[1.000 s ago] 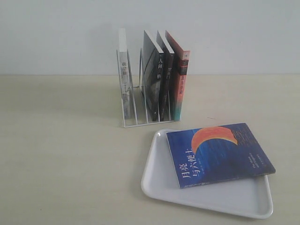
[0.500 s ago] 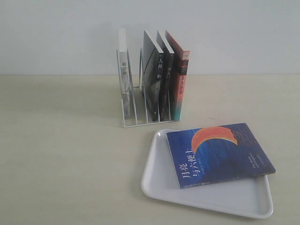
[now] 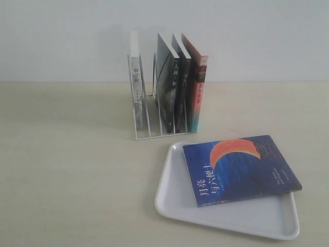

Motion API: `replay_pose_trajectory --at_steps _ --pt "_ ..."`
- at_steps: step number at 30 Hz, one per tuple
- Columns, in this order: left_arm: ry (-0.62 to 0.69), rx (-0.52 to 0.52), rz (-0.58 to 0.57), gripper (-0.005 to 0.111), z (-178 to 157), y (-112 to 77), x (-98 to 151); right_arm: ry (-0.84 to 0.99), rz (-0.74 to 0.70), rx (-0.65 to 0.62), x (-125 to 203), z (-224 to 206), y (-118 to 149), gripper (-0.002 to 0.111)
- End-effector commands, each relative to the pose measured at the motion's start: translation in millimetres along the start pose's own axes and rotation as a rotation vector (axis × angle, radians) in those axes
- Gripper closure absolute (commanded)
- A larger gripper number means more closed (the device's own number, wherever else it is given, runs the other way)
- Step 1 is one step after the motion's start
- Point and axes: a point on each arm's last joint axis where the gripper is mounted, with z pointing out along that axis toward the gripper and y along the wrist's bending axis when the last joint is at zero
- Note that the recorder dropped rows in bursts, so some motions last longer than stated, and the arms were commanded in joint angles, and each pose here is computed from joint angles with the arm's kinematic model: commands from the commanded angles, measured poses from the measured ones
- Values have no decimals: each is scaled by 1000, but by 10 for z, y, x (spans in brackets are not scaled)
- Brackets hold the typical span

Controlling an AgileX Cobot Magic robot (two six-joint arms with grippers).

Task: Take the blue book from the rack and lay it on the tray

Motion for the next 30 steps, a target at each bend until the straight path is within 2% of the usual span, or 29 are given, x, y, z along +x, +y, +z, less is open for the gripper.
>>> replay_pose_trajectory --at_steps 1,7,30 --pt "-22 -3 1 102 -6 3 -26 -8 -35 6 -6 -3 -4 108" --pt "-22 -3 1 102 -6 3 -26 -6 -66 -44 -4 -4 22 108" --pt "-22 -3 1 102 -6 3 -26 -6 -59 -43 -4 -4 22 108"
